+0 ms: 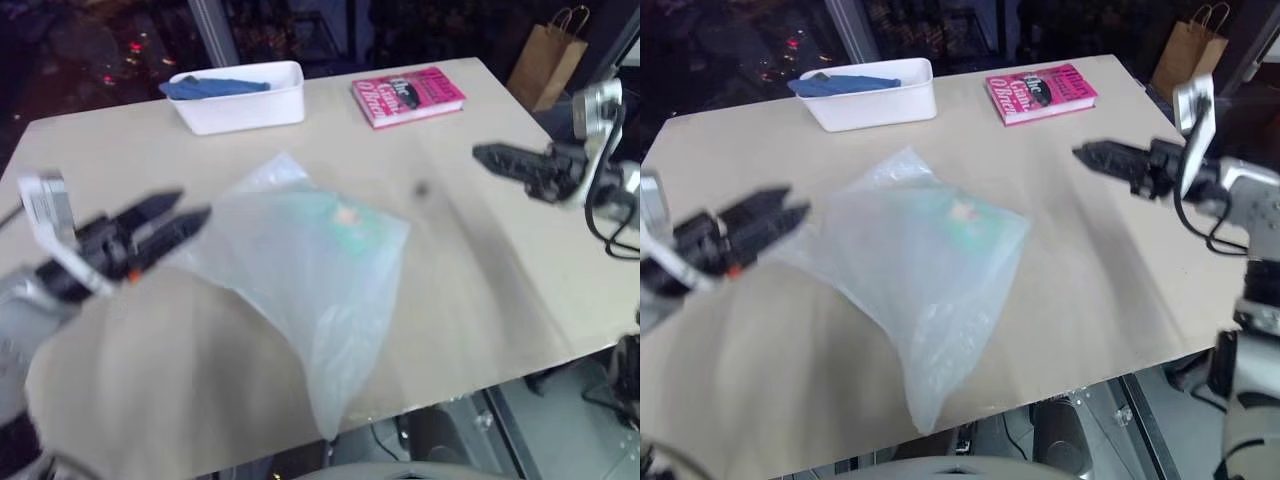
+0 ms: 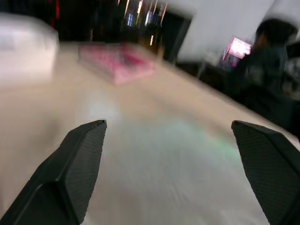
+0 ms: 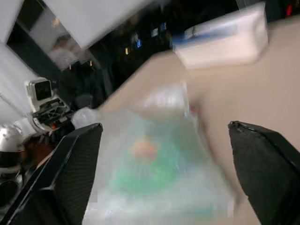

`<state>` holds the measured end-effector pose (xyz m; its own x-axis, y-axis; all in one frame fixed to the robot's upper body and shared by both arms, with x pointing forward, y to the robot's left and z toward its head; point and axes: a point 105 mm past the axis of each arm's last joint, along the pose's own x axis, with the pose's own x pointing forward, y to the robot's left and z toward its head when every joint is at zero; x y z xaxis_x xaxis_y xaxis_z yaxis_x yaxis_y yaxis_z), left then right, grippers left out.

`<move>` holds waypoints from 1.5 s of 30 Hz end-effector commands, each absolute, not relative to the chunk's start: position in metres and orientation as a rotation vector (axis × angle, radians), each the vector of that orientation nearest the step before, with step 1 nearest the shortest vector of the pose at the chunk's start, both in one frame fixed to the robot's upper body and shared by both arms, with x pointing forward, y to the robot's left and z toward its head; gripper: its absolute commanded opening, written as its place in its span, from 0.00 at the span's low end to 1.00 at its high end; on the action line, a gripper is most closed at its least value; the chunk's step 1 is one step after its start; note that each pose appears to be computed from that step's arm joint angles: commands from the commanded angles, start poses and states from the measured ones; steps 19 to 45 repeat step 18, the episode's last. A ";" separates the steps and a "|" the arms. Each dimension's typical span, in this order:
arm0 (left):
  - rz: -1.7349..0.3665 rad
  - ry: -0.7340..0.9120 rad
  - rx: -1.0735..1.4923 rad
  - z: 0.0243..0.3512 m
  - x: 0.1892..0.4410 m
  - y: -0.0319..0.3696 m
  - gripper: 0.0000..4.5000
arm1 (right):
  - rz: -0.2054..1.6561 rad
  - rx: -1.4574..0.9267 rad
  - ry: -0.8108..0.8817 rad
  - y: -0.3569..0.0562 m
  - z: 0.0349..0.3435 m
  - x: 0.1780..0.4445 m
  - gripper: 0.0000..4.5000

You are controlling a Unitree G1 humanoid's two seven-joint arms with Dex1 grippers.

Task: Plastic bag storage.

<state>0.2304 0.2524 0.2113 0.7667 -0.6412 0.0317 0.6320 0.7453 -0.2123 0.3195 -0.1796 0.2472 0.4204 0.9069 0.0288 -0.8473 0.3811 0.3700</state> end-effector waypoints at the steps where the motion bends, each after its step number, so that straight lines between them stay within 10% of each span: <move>1: -0.595 0.122 -0.175 0.191 0.200 0.263 1.00 | 1.106 0.221 0.309 -0.181 0.213 0.302 0.99; 14: -0.280 0.215 0.101 0.102 0.130 0.264 1.00 | 0.984 -0.130 0.255 -0.219 0.116 0.275 0.99; 45: -0.278 0.182 0.142 0.097 0.129 0.259 1.00 | 0.958 -0.116 0.205 -0.228 0.113 0.277 0.99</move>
